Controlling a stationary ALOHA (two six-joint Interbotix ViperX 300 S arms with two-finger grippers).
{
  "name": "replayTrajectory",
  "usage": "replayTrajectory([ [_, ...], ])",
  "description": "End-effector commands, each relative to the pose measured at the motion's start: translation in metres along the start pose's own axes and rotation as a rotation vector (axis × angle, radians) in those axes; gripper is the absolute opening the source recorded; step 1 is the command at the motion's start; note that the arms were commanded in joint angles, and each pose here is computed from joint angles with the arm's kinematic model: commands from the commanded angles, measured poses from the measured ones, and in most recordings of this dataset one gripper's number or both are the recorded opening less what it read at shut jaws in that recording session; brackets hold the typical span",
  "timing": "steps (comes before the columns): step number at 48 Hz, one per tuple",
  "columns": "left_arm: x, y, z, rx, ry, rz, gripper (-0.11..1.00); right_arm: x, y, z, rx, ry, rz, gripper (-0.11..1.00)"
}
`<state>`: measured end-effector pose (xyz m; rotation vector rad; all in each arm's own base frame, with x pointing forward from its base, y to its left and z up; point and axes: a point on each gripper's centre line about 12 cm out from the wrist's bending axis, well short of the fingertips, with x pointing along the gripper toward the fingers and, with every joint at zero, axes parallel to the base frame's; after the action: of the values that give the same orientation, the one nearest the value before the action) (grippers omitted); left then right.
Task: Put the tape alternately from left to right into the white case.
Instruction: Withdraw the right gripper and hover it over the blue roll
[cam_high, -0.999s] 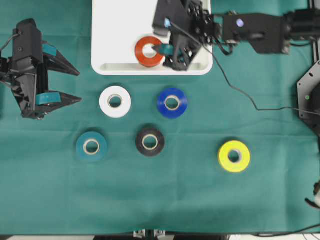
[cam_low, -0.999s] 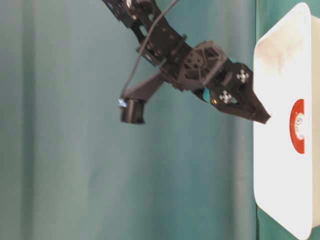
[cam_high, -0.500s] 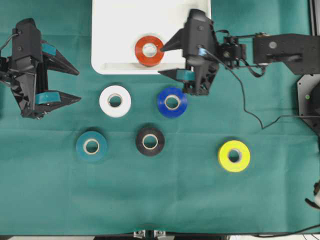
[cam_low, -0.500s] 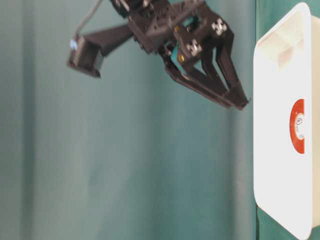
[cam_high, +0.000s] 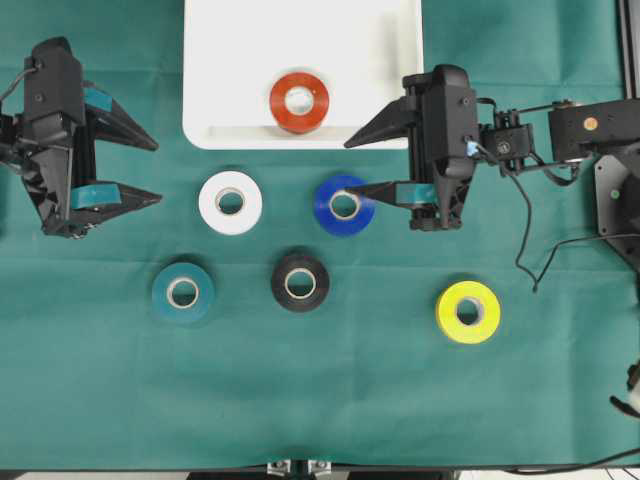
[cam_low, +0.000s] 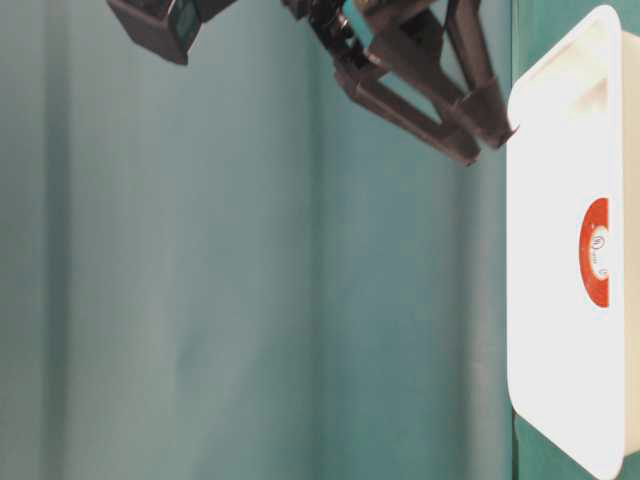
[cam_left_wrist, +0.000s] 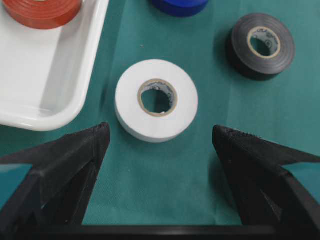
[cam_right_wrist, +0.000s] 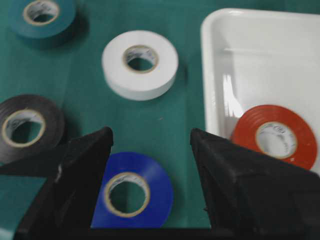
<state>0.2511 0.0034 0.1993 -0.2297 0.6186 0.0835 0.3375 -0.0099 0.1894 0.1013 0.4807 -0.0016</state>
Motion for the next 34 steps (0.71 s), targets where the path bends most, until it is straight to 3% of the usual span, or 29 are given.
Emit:
replayTrajectory([
  [1, -0.001, -0.001, 0.006, -0.002, -0.023, -0.004, 0.64, -0.004, 0.003, 0.009, -0.004, -0.035, 0.011, 0.71],
  [12, -0.001, -0.007, 0.005, -0.007, -0.016, -0.024, 0.64, -0.003, 0.003, 0.012, -0.003, -0.043, 0.011, 0.71],
  [23, 0.001, -0.022, -0.001, -0.084, 0.011, -0.070, 0.64, 0.000, 0.003, 0.008, -0.003, -0.028, 0.010, 0.71],
  [34, 0.007, -0.038, -0.009, -0.114, 0.058, -0.110, 0.64, 0.002, 0.002, 0.005, -0.001, -0.019, 0.009, 0.71],
])
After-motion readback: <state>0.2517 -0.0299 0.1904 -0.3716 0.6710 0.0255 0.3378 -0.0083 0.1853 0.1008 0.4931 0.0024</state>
